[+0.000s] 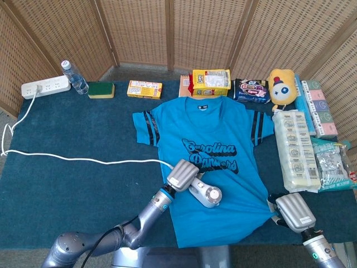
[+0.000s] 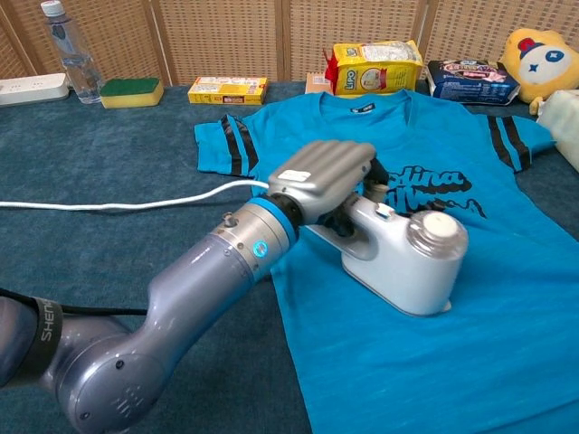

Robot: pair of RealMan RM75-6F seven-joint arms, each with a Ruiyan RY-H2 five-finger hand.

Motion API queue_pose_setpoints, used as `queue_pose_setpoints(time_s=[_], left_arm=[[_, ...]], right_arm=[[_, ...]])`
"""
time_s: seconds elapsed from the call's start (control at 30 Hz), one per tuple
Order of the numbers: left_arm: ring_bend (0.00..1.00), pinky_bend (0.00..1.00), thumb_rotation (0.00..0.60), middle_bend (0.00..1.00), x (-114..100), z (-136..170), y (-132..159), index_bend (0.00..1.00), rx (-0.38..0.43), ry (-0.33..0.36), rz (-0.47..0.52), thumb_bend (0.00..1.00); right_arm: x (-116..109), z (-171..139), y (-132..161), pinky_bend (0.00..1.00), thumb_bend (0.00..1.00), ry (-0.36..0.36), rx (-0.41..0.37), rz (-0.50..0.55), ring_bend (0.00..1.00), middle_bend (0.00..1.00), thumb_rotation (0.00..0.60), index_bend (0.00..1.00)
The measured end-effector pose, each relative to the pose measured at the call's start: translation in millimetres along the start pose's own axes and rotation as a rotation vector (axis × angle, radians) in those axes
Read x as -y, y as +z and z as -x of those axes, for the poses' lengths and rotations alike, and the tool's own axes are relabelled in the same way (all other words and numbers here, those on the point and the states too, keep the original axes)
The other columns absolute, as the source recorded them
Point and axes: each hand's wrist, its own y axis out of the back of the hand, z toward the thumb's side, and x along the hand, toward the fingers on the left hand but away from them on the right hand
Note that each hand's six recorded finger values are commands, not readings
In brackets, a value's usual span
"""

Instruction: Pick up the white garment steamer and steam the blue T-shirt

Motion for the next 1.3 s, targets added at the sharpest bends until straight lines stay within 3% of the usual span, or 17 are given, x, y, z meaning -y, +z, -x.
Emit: queue_pose_setpoints(time_s=[0.13,0.43,0.9,1.3], left_arm=[[0.67,0.75,0.6,0.75,-8.6,-3.0,-21.2,0.7,-0.055,0.026,0.007,0.38],[0.67,0.75,0.6,0.75,-27.3,-1.2,-51.8,0.7,-0.091,0.062,-0.016,0.38],[0.67,0.75,0.6,0.75,-40.6,0.8,-97.0,0.7,-0.209,0.082,-0.044,0.38],[0.67,0.75,0.6,0.75,-46.7,0.8,-113.1,0.7,-0.314,0.11,-0.026,0.38]], right_arm=[[0.4,1.0,1.5,0.79,0.42,0.002,-0.002,-0.001,0.63,0.58,0.6,0.66],[0.5,2.1,4.5,0.79,0.42,0.004,-0.006,-0.004,0.63,0.59,0.6,0.66],[0.5,3.0,5.7,0.79,0.42,0.008,-0.004,-0.007,0.63,0.59,0.6,0.66],[-0.6,1.8,3.8,0.79,0.42,0.007,0.003,-0.009,0.63,0.59,0.6,0.66]])
